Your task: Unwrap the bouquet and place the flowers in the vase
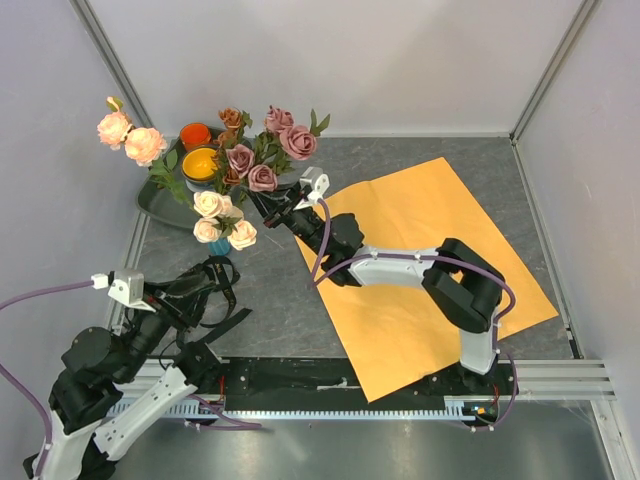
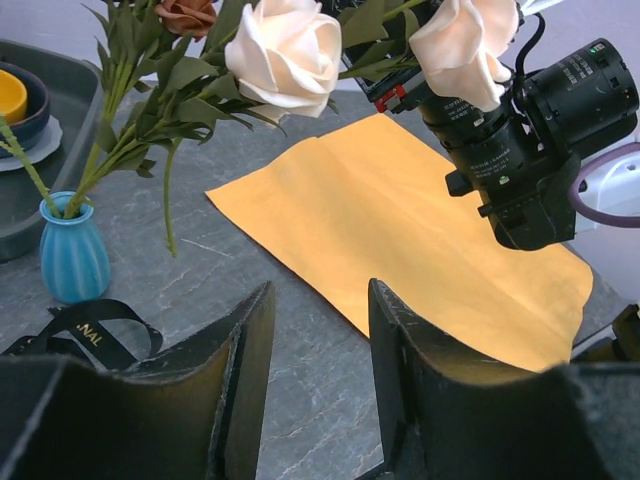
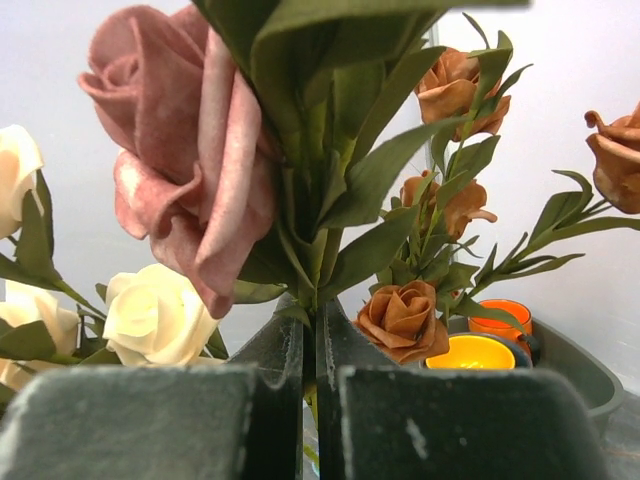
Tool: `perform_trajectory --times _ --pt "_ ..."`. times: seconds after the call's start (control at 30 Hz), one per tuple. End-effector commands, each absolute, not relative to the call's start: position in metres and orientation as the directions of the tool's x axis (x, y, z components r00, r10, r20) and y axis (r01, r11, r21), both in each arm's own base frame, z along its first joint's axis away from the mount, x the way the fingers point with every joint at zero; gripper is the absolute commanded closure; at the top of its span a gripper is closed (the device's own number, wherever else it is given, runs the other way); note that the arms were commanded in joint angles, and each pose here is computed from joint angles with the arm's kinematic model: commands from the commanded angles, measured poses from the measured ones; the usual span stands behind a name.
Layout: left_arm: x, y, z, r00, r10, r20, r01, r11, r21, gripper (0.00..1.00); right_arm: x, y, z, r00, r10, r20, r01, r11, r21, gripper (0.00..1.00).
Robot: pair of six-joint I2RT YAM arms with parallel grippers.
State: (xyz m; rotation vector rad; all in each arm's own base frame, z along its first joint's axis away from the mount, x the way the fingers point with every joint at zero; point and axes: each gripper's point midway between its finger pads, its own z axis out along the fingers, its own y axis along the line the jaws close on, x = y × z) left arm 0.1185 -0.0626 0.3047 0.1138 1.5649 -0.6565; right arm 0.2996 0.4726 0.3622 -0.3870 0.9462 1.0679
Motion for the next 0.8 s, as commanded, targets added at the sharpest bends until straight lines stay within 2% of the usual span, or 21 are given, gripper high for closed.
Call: perform_trajectory --times 0.0,0.43,0.77 --pt "0.109 -0.041 0.32 -0.036 -0.427 -0.903 0.428 0.811 -0.4 0.51 0.264 0.428 0.461 0.342 0.804 -0.486 -0.902 0.427 0.072 1.0" --pt "0.111 -0.041 0.323 0.031 -0.393 -0.919 0.383 0.854 -0.353 0.5 0.275 0.442 0.473 0.374 0.822 -0.429 -0.896 0.439 0.061 1.0" --pt "0.112 -0.041 0.322 0.033 -0.392 -0.919 0.374 0.858 -0.352 0.48 0.275 0.458 0.473 0.39 0.811 -0.436 -0.9 0.436 0.005 1.0"
